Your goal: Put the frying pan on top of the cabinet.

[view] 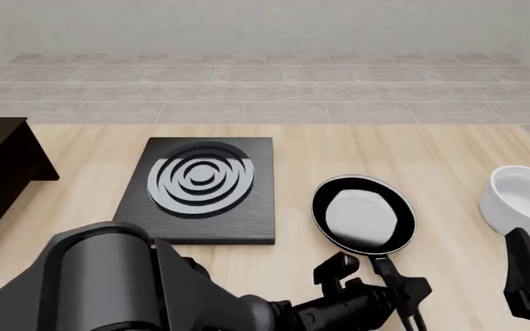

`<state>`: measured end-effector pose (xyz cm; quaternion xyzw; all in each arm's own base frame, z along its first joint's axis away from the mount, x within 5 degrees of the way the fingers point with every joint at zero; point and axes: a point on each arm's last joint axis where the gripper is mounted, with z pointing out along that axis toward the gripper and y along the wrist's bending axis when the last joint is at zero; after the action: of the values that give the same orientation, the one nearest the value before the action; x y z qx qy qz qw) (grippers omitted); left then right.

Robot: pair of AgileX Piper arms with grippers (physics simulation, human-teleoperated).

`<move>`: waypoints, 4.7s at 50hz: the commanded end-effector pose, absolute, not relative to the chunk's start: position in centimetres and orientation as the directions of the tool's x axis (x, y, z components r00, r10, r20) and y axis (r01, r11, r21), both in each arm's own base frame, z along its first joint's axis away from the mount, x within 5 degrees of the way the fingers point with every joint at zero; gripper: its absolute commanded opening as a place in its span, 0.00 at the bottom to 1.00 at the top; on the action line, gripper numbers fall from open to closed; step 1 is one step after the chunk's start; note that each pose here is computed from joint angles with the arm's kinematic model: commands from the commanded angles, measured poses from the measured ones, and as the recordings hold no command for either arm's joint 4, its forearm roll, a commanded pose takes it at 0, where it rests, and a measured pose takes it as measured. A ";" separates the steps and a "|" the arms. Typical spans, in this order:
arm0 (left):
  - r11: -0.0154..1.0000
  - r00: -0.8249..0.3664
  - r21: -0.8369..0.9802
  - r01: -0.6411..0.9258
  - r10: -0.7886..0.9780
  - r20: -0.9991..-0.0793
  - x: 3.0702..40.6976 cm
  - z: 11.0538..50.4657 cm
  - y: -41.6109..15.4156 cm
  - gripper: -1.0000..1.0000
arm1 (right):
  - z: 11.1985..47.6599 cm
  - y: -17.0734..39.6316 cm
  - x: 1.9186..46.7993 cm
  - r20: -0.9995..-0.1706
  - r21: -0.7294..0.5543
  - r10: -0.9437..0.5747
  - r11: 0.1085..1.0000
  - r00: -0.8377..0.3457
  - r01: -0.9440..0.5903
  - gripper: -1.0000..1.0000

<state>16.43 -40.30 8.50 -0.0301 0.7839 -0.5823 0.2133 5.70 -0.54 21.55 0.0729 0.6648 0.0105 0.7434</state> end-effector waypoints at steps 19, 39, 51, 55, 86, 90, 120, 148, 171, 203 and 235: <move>0.484 -0.936 -0.875 0.018 -0.298 -0.185 16.8 -0.3 -39.5 1.00 | 21.6 -0.5 5.6 -0.986 0.121 0.111 0.989 0.122 0.082 1.00; 0.480 -0.936 -0.877 0.019 -0.300 -0.184 16.7 -0.4 -39.3 0.00 | 21.6 -0.5 5.6 -0.986 0.125 0.114 0.989 0.122 0.081 1.00; 0.470 -0.931 -0.882 0.039 -0.304 -0.204 17.0 1.3 -38.7 0.00 | 21.5 -0.5 5.6 -0.987 0.120 0.111 0.990 0.121 0.078 1.00; 0.459 -0.927 -0.887 0.053 -0.308 -0.215 17.2 2.4 -38.5 0.00 | 21.5 -0.5 5.6 -0.987 0.118 0.109 0.990 0.120 0.076 1.00; 0.348 -0.844 -0.905 0.246 -0.382 -0.377 18.4 16.7 -33.0 0.00 | 21.6 -0.5 5.7 -0.988 0.105 0.097 0.992 0.117 0.068 1.00; 0.341 -0.824 -0.899 0.276 -0.397 -0.404 18.5 18.6 -31.9 0.00 | 21.6 -0.4 5.7 -0.989 0.103 0.095 0.992 0.116 0.067 1.00; 0.355 -0.571 -0.846 0.399 -0.626 -0.532 20.2 31.4 -19.5 0.00 | 21.4 -0.4 5.6 -0.992 0.078 0.071 0.995 0.105 0.067 1.00; 0.385 -0.351 -0.856 0.344 -0.793 -0.498 19.8 33.5 -10.7 0.00 | 21.4 -0.4 5.6 -0.992 0.079 0.073 0.995 0.100 0.061 1.00; 0.409 -0.205 -0.878 0.249 -0.864 -0.461 18.4 32.2 -5.7 0.00 | 21.4 -0.3 5.6 -0.993 0.078 0.073 0.996 0.095 0.052 1.00; 0.363 -0.029 -0.917 0.168 -0.928 -0.372 17.0 31.3 -1.5 0.00 | 21.3 -0.3 5.6 -0.993 0.073 0.068 0.996 0.094 0.055 1.00; 0.299 0.048 -0.948 0.111 -0.954 -0.295 16.4 28.2 0.2 0.00 | 21.4 -0.3 5.6 -0.993 0.071 0.067 0.996 0.094 0.050 1.00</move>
<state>16.20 -0.05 28.97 -0.4095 0.5343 -0.4455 0.5902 5.60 -0.32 21.36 0.0441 0.6727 0.0058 0.7386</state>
